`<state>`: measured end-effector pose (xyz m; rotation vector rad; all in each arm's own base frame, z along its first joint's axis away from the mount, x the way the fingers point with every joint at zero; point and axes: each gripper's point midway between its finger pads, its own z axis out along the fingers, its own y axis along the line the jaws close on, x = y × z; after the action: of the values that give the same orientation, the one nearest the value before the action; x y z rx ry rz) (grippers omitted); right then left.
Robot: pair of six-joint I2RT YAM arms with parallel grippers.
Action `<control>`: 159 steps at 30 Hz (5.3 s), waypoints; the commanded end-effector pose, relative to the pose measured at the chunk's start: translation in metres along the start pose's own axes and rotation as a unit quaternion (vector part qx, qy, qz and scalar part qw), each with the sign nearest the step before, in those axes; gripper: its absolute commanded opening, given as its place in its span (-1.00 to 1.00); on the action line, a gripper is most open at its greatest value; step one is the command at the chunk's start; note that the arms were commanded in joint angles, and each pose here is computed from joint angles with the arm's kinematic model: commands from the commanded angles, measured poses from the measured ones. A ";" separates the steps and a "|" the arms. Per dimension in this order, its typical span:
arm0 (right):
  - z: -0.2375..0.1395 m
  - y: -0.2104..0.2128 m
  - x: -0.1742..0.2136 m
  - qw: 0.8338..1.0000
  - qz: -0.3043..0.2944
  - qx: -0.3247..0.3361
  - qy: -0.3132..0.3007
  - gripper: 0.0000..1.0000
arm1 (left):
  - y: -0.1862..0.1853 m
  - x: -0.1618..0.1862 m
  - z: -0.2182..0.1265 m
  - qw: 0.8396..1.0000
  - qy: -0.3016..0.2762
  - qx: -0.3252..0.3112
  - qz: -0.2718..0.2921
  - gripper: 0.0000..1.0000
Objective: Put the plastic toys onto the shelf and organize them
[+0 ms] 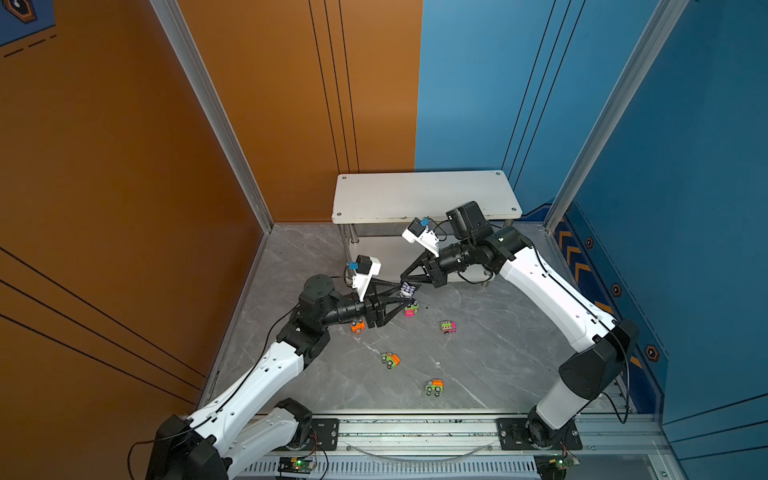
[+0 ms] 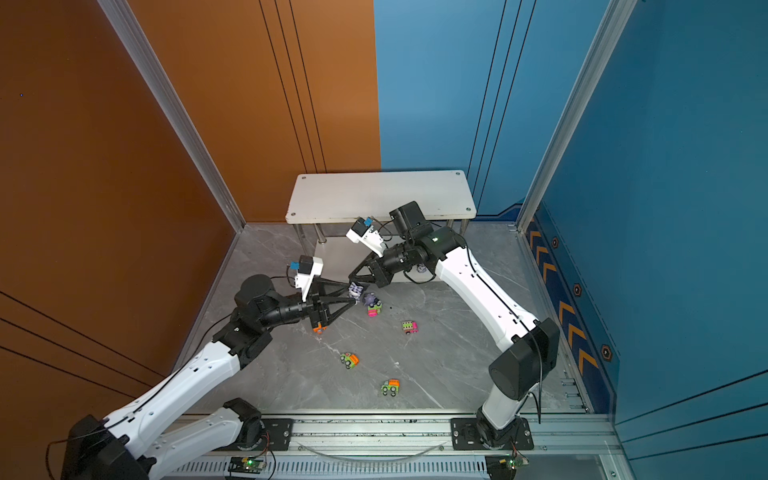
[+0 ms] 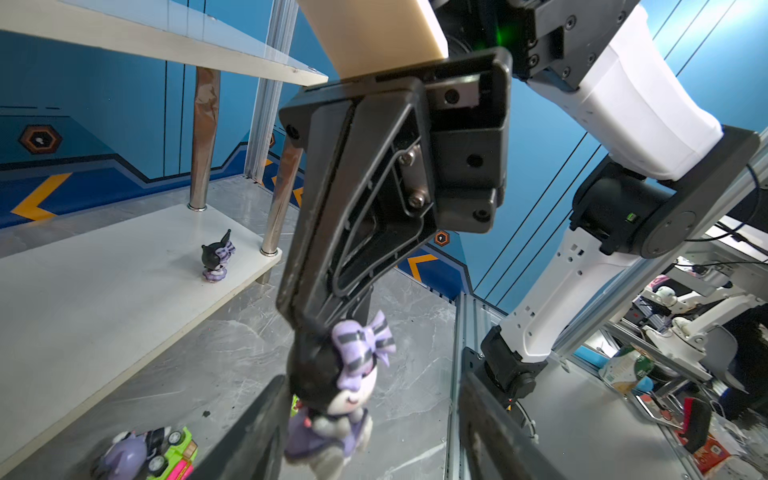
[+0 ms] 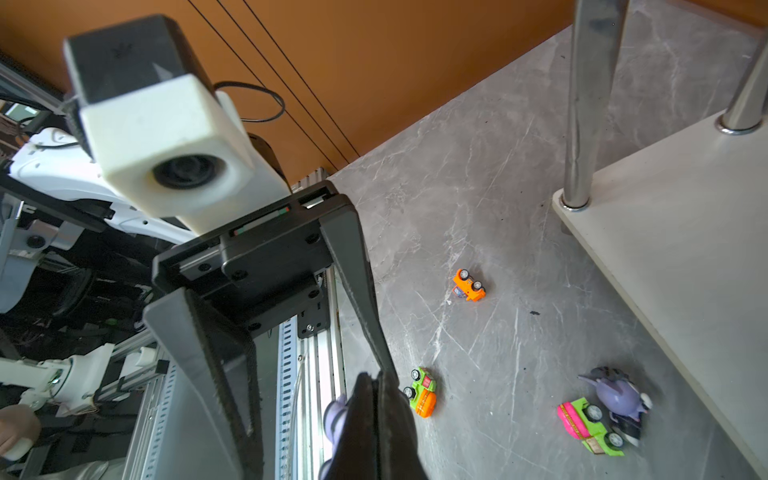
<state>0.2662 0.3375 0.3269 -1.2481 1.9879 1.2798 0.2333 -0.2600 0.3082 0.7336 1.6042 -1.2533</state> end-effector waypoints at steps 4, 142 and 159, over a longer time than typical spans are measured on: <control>-0.008 0.034 -0.007 0.998 -0.030 -0.055 -0.011 -1.00 | -0.014 -0.006 0.009 0.999 0.010 0.048 0.002 0.14; 0.020 -0.107 0.234 0.718 0.015 0.439 0.540 -0.96 | 0.173 0.128 -0.028 0.924 0.136 -0.342 -0.106 0.31; 0.038 -0.099 0.273 0.690 0.017 0.385 0.613 -0.76 | 0.183 0.111 -0.080 0.895 0.081 -0.426 -0.107 0.35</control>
<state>0.2219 0.2437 0.0622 -1.6177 2.8052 -0.7077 0.3285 -0.1494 0.1438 0.1416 2.1514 -0.5388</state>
